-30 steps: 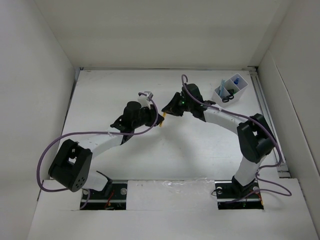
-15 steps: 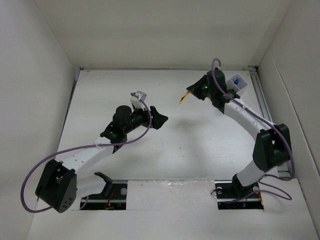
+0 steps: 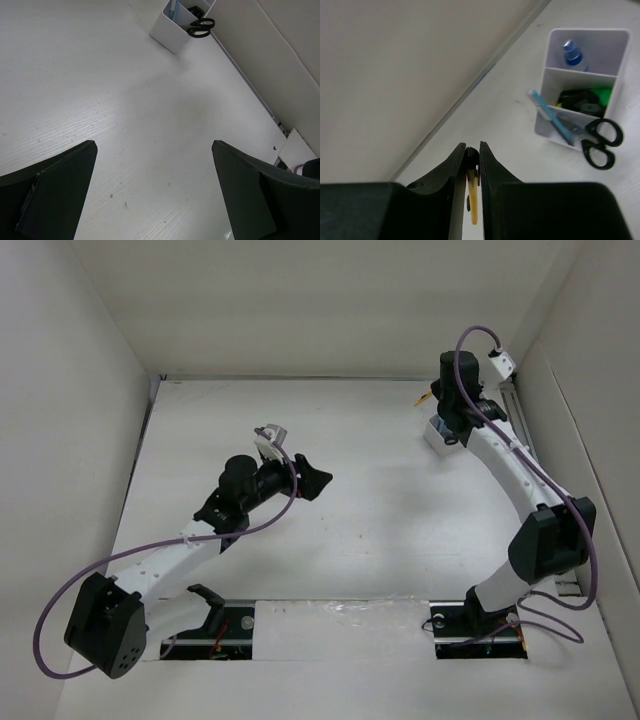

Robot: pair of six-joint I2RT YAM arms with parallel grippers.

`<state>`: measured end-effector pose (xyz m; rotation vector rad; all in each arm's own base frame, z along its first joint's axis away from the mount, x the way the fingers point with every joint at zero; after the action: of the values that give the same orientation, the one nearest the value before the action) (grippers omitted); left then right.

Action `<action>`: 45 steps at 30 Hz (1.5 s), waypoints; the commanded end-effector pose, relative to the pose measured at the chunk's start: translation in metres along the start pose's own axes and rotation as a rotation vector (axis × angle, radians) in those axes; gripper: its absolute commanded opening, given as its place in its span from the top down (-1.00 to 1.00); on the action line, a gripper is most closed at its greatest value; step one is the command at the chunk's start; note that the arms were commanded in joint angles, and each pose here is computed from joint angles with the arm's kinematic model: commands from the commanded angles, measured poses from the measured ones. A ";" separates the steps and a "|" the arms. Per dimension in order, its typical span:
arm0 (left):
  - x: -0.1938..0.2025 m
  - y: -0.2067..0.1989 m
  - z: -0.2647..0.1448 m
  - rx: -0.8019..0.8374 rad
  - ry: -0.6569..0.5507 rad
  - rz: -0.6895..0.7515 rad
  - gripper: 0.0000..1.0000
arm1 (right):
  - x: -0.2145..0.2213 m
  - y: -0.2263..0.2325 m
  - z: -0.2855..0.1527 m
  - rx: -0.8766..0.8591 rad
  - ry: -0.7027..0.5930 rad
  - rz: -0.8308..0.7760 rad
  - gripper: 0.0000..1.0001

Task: Sort the stationery into containers
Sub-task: Place the pen in the storage box.

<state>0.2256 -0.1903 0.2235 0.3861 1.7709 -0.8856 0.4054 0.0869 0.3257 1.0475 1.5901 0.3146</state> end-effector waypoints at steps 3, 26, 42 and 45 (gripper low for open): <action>-0.007 -0.004 -0.006 0.012 -0.039 0.016 -1.00 | -0.011 -0.020 0.028 0.192 -0.153 -0.091 1.00; 0.002 0.001 -0.001 -0.003 -0.003 -0.004 -1.00 | 0.014 -0.068 0.100 0.529 -0.327 -0.240 1.00; 0.001 0.002 0.000 -0.025 -0.001 -0.007 -1.00 | 0.027 -0.083 0.120 0.607 -0.412 -0.266 1.00; 0.001 0.002 0.000 -0.025 -0.001 -0.007 -1.00 | 0.032 -0.086 0.121 0.624 -0.443 -0.278 0.95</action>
<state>0.2253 -0.1883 0.2188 0.3711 1.8042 -0.8651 0.4741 0.0245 0.1990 1.2191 1.5028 -0.5615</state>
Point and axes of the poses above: each gripper's point midway between its finger pads, its own z axis out along the fingers, its own y axis along the line the jaws close on, x = y × z, the point moved 8 cm from there along -z, back along the fingers, and after that the axes turned 7 degrees about z, right-handed, at the moved point
